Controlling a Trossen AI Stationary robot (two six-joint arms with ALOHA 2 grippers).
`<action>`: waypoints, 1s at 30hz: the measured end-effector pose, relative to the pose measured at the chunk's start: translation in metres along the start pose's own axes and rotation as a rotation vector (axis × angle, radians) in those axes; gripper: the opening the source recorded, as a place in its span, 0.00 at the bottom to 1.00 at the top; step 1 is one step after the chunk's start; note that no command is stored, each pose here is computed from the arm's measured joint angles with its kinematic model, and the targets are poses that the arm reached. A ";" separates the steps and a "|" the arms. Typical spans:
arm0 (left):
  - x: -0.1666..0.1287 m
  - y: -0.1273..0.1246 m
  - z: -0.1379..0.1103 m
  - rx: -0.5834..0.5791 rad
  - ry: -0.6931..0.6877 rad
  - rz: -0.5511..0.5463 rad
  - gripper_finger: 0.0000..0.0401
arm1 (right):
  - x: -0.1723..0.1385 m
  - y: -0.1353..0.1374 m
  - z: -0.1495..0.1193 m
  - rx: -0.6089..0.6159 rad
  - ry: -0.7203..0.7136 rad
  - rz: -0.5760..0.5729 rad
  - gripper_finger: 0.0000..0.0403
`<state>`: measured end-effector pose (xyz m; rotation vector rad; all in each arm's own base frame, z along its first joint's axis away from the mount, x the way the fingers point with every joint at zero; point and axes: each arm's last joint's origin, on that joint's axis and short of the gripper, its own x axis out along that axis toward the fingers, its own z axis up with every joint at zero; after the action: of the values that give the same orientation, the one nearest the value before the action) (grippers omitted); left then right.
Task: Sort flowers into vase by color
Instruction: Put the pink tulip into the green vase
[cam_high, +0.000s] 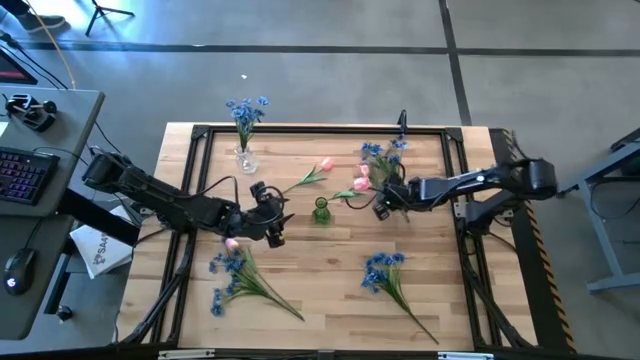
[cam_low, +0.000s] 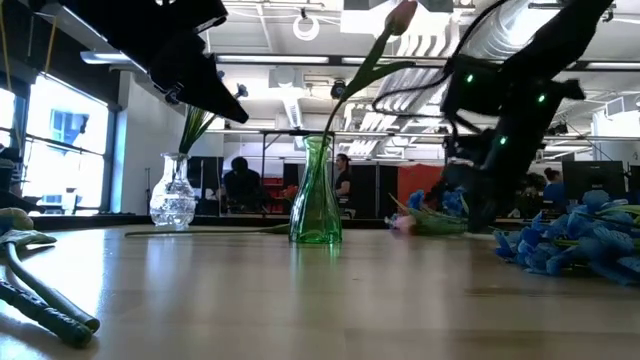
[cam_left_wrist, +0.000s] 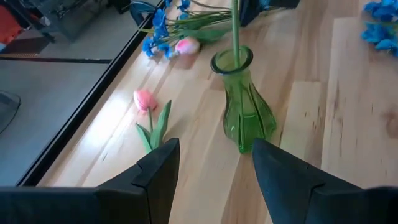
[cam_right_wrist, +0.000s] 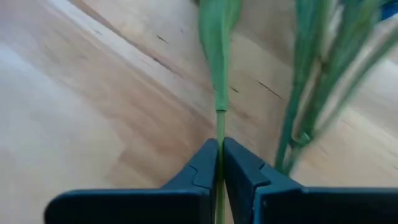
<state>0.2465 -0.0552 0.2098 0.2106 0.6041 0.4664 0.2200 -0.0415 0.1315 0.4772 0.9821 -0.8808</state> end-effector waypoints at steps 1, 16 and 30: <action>-0.001 0.000 0.001 -0.002 -0.005 -0.003 0.48 | -0.007 0.000 -0.001 0.008 -0.019 0.004 0.05; -0.007 -0.008 0.003 0.030 -0.041 -0.035 0.48 | -0.119 0.002 -0.036 0.096 -0.538 0.188 0.01; -0.013 -0.014 0.034 0.049 -0.322 -0.260 0.48 | -0.188 0.031 -0.065 -0.046 -0.889 0.463 0.01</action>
<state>0.2625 -0.0759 0.2387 0.2438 0.3211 0.1602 0.1627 0.1010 0.2619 0.2093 0.0631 -0.5466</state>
